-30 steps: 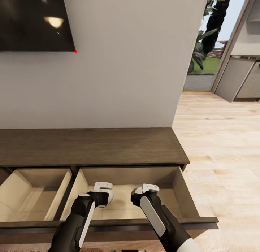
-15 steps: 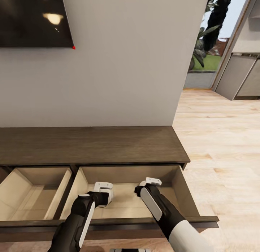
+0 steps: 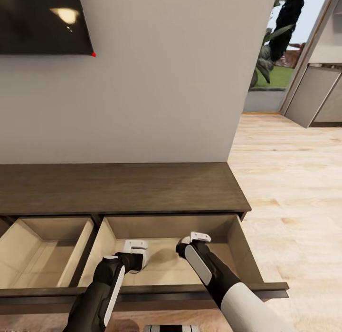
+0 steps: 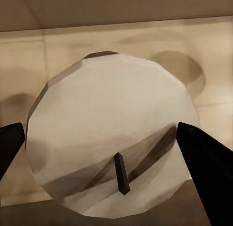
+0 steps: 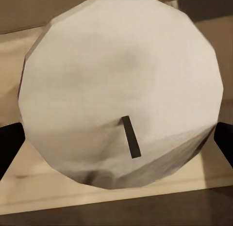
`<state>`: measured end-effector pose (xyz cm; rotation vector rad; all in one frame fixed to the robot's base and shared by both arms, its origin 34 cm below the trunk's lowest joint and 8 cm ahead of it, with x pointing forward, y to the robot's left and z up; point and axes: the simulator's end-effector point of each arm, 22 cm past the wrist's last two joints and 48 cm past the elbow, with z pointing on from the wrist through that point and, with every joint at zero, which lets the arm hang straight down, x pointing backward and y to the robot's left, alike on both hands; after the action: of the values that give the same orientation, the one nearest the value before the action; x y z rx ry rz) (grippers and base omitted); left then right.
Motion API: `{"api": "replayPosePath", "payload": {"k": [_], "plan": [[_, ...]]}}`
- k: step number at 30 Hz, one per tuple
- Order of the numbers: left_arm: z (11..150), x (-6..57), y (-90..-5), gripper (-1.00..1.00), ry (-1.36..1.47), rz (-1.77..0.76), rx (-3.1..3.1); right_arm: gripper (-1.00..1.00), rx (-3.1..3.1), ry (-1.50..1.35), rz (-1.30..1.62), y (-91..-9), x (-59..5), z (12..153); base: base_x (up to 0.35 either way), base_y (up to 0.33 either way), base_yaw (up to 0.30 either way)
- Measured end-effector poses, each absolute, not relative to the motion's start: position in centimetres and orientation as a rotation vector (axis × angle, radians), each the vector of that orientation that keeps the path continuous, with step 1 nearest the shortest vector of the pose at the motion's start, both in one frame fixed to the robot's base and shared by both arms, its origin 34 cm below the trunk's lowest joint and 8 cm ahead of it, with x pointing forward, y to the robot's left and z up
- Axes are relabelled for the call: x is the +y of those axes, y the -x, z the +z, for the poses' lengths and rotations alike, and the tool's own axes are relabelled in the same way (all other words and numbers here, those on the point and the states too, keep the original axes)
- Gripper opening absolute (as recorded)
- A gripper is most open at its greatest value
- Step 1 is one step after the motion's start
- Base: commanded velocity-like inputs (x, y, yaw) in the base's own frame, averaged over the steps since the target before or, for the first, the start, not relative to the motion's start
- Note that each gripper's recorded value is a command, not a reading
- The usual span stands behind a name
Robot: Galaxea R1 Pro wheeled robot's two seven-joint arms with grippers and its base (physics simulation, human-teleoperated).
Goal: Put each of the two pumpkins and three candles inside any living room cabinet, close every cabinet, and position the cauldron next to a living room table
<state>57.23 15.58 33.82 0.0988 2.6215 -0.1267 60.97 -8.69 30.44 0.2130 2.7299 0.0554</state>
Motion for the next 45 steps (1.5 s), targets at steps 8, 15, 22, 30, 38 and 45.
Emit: {"api": "replayPosePath", "payload": {"k": [8, 15, 22, 30, 38, 45], "plan": [[33.5, 15.5, -57.1, -1.0, -0.095, -0.134, 2.628, -1.0, 2.754, -0.183, 0.051, -60.4, -8.5, 29.9, 0.0, 0.0, 0.0], [32.4, 15.5, -56.7, -1.0, -0.094, -0.136, 2.649, -1.0, 2.781, -0.175, 0.05, -59.8, -8.4, 28.7, 0.0, 0.0, 0.0], [31.8, 15.5, -56.5, -1.0, -0.093, -0.137, 2.661, -1.0, 2.796, -0.174, 0.05, -59.5, -8.4, 28.0, 0.0, 0.0, 0.0], [31.8, 15.5, -56.5, -1.0, -0.093, -0.137, 2.66, 1.0, 2.795, -0.166, 0.051, -59.5, -8.2, 28.0, 0.0, 0.0, 0.0], [32.0, 15.4, -56.6, 1.0, -0.092, -0.143, 2.656, 1.0, 2.783, -0.083, 0.039, -59.3, -7.3, 28.3, 0.0, 0.0, 0.0], [33.7, 14.9, -57.1, 1.0, -0.108, -0.146, 2.628, 1.0, 2.755, -0.081, 0.04, -59.9, -7.3, 29.9, 0.0, 0.0, 0.0]]}}
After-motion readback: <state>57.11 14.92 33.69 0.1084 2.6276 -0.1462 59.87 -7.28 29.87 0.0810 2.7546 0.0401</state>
